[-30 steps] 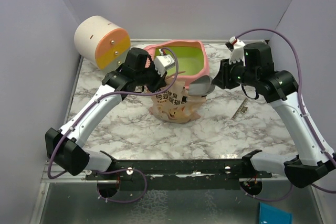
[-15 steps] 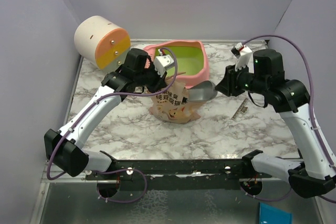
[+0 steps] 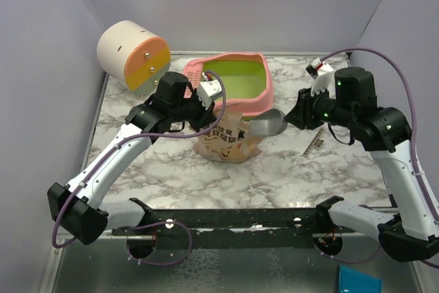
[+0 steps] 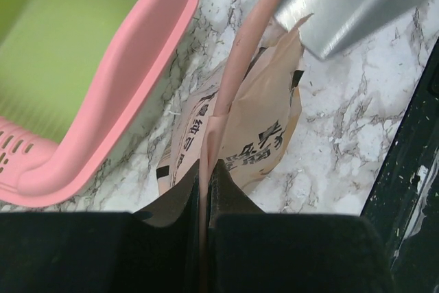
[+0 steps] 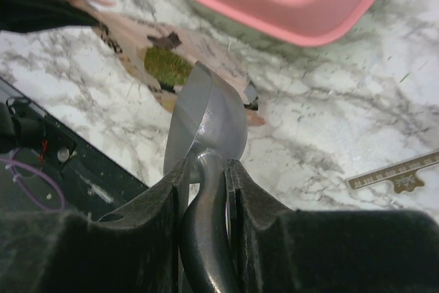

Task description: Fill the litter box with clean litter

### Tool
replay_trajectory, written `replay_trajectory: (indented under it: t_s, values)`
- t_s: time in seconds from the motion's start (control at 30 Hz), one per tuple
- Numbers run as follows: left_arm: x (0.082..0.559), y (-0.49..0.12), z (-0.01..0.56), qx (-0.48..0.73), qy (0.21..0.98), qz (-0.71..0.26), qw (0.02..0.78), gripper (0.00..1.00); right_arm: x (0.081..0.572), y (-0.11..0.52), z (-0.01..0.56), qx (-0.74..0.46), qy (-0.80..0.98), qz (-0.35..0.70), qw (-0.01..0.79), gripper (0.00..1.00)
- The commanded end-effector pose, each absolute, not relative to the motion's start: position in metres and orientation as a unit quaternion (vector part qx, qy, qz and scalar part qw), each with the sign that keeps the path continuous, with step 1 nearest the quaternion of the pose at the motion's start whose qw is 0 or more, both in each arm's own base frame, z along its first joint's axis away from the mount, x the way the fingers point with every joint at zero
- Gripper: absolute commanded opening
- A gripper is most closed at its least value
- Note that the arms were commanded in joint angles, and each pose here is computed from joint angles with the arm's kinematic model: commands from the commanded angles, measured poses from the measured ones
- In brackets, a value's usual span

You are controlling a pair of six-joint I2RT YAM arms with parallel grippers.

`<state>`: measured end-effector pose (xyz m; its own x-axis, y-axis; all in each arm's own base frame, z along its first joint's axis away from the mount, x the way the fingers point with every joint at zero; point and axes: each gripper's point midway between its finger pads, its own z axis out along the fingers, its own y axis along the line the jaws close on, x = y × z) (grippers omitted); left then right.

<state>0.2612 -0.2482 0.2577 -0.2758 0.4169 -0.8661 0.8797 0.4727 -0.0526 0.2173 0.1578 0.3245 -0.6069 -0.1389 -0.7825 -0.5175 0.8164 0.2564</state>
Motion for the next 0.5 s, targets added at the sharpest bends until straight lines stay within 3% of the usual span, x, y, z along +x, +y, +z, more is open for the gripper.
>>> replay_trajectory:
  t_s: [0.0,0.47]
  values:
    - [0.251,-0.252,0.300,0.439,0.696,-0.300,0.482,0.00,0.227,0.147,0.385,-0.168,0.830,0.221,0.484,0.01]
    - [0.246,-0.257,0.304,0.435,0.684,-0.316,0.493,0.00,0.229,0.159,0.326,-0.185,0.857,0.229,0.424,0.01]
